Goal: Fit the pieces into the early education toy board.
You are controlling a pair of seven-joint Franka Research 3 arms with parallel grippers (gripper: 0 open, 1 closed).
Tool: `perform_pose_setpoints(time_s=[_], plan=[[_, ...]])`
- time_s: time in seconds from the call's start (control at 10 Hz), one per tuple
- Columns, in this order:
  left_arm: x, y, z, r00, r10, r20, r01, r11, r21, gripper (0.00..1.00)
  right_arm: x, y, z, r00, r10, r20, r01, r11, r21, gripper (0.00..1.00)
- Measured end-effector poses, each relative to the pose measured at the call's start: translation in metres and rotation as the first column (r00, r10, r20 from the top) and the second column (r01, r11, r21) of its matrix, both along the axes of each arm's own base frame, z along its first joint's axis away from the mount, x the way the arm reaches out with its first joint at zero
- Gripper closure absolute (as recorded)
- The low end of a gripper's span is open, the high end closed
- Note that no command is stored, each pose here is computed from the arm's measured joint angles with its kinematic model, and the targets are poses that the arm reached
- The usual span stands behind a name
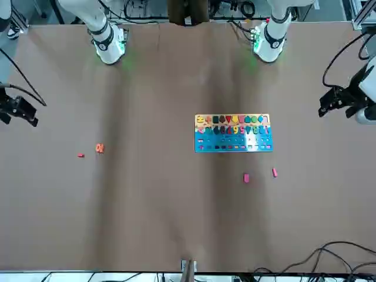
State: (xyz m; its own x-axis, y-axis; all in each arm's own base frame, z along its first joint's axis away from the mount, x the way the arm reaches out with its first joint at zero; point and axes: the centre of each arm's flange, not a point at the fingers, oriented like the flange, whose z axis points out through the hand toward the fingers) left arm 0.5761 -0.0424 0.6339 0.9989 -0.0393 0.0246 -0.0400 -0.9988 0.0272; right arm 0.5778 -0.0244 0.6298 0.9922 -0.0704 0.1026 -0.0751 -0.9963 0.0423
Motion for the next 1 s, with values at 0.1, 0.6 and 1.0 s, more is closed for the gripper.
perform_pose_setpoints(time_s=[0.1, 0.6, 1.0], plan=[[0.0, 0.0, 0.0, 1.0, 0.0, 0.002, 0.0, 1.0, 0.0, 0.0, 0.0, 0.0, 0.0, 1.0, 0.0, -0.002, 0.0, 1.0, 0.0, 0.01], [-0.002, 0.014, -0.017, 0.998, 0.019, -0.06, -0.018, 1.0, 0.006, 0.19, -0.002, 0.0, -0.001, 1.0, -0.001, -0.017, 0.002, 1.0, 0.001, 0.01], [-0.027, 0.071, -0.107, 0.994, 0.006, -0.106, -0.005, 1.0, 0.006, 0.81, -0.002, 0.0, -0.001, 0.997, 0.077, -0.022, -0.077, 0.997, -0.005, 0.01]])
